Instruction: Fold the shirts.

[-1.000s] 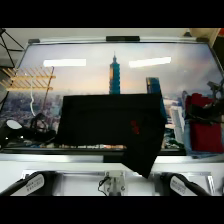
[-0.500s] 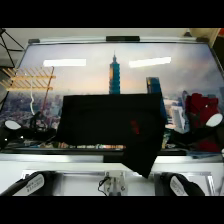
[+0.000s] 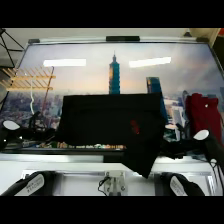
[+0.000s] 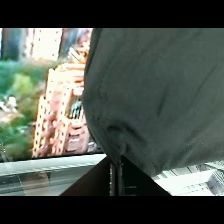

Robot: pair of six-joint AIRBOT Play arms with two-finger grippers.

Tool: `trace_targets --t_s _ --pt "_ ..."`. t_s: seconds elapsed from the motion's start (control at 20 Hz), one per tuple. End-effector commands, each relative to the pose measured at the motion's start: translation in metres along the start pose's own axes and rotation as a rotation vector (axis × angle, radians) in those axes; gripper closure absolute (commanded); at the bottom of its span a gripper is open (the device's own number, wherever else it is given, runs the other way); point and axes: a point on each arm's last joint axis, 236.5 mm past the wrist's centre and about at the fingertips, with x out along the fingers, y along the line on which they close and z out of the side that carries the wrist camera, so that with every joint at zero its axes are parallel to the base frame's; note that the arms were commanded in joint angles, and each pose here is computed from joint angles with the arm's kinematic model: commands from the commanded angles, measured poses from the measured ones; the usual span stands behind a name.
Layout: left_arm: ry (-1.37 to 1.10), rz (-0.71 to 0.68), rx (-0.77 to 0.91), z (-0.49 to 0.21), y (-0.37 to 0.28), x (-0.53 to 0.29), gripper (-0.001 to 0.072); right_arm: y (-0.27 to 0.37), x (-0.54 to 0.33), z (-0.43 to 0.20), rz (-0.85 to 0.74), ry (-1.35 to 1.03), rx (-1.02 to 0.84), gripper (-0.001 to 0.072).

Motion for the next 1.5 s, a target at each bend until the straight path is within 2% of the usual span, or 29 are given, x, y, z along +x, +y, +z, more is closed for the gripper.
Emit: trace_targets --t_s 0.0,0.05,0.1,0.2,0.35,0.4,0.45,0.5,0.55,0.75,1.05,1.25,1.45 --pt "-0.002 0.000 0.000 0.000 0.000 -0.001 0.0677 0.003 0.009 0.000 0.031 -0.007 0.018 0.0233" --pt "-0.002 0.000 0.000 0.000 0.000 -0.001 0.0677 0.002 0.010 0.000 0.030 0.003 0.019 0.0297" --pt "-0.003 0.000 0.000 0.001 0.000 -0.001 0.0677 0.002 0.011 -0.001 0.033 0.012 0.023 0.0329" --pt "-0.005 0.001 0.000 0.001 0.000 -0.001 0.0677 0.001 0.015 -0.003 0.037 0.034 0.034 0.0331" --pt "-0.006 0.001 0.000 0.001 0.000 -0.001 0.0677 -0.001 0.020 -0.006 0.039 0.066 0.050 0.0400" --pt "-0.007 0.002 0.000 0.002 0.000 -0.001 0.0677 -0.002 0.021 -0.005 0.036 0.065 0.053 0.0497" --pt "-0.010 0.002 0.000 0.002 0.000 -0.001 0.0677 -0.002 0.021 -0.005 0.037 0.067 0.054 0.0509" --pt "-0.012 0.003 0.000 0.003 0.001 -0.001 0.0678 -0.001 0.021 -0.008 0.041 0.080 0.049 0.0611" --pt "-0.013 0.004 0.001 0.003 0.001 -0.001 0.0677 0.000 0.021 -0.010 0.044 0.088 0.046 0.0645" --pt "-0.055 0.001 0.083 0.022 -0.011 -0.021 0.0677 0.024 -0.014 0.011 0.079 0.002 -0.084 0.0646" --pt "-0.198 0.005 0.268 0.086 -0.056 -0.089 0.0679 0.073 -0.134 0.109 0.045 -0.381 -0.170 0.0651" --pt "-0.221 0.006 0.198 0.135 -0.055 -0.079 0.0676 0.093 -0.153 0.187 0.127 -0.494 -0.143 0.0650" --pt "-0.241 -0.064 0.068 0.184 -0.054 -0.058 0.0676 0.117 -0.119 0.266 0.031 -0.510 -0.256 0.0649"
